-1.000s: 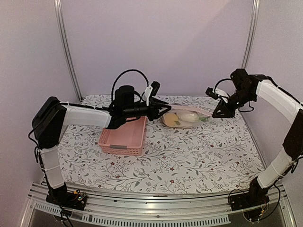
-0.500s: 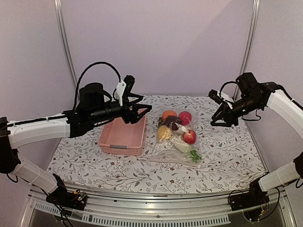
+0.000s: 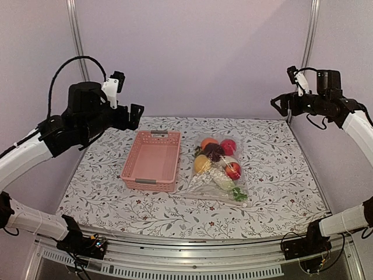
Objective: Place the food in the zip-top bag and seal the zipper
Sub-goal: Reset both arms
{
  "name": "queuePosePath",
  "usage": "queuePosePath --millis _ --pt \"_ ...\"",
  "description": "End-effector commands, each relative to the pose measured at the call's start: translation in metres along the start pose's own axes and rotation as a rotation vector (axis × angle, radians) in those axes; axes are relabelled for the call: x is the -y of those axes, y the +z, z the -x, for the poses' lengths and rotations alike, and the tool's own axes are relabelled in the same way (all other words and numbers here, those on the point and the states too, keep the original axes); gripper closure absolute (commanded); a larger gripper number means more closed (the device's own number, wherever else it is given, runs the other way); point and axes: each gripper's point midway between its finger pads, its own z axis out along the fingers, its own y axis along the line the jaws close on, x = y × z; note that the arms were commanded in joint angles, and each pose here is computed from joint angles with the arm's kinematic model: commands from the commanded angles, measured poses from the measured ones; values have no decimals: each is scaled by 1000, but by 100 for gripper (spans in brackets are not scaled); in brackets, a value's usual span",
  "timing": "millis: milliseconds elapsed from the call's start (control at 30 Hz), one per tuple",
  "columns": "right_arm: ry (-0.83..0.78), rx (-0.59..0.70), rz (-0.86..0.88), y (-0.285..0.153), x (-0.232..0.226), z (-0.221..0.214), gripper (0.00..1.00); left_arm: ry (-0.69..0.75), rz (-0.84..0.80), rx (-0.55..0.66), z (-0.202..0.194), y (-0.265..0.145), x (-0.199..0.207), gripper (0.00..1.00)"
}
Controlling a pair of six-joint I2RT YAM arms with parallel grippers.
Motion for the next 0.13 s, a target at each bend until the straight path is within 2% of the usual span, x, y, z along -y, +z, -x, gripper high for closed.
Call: queuePosePath --millis 0,100 --pt "140 135 -209 -18 35 38 1 -61 192 3 8 -32 -53 0" --pt "134 156 -184 -24 29 37 1 -91 247 18 -3 -36 -71 0"
